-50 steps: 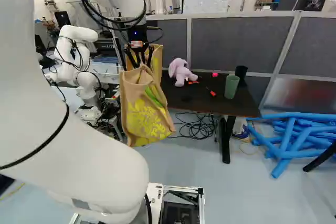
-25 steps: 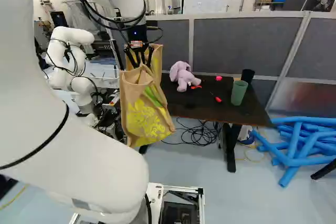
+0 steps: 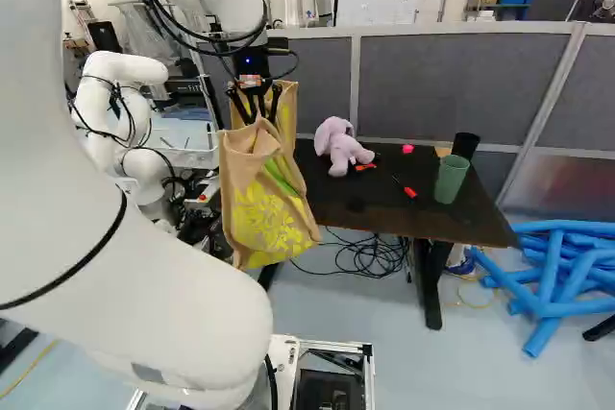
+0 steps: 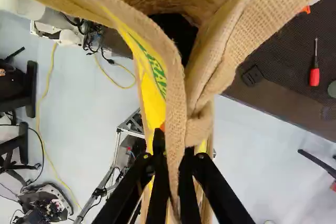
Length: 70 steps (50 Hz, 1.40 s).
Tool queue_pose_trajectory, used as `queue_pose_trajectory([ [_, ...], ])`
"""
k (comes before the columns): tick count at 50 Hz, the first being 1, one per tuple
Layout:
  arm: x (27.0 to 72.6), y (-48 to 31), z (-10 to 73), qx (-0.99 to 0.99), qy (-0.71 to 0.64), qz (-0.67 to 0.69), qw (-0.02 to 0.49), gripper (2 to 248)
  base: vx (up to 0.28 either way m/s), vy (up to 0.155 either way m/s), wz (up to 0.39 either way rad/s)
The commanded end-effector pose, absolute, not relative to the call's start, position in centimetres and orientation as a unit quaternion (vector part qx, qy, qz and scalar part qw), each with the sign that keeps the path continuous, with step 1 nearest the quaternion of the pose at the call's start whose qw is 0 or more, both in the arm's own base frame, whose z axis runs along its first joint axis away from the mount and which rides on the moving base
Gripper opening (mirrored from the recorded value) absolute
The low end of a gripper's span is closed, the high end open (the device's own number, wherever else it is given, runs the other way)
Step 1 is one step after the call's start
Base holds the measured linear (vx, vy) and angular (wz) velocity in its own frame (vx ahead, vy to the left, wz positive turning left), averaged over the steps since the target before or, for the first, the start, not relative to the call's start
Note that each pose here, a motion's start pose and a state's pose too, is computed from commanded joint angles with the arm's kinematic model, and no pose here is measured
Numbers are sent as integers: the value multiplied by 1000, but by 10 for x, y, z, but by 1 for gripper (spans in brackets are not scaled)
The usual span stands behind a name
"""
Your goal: Pick up the bag on the ground and place it on the table
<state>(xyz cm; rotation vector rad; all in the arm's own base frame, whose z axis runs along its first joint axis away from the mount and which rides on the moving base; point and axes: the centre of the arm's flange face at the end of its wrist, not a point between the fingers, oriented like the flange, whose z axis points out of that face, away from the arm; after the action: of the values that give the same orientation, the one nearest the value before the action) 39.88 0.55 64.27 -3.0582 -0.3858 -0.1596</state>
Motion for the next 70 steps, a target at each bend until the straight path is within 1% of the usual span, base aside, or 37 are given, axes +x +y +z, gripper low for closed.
queue_pose_trajectory([
  [30,399,6,643,-990,-125,-52,27,21,102,35,-13],
  [51,399,6,643,-990,-125,-52,27,21,91,2,-6],
  [70,399,6,643,-990,-125,-52,27,21,10,1,0],
])
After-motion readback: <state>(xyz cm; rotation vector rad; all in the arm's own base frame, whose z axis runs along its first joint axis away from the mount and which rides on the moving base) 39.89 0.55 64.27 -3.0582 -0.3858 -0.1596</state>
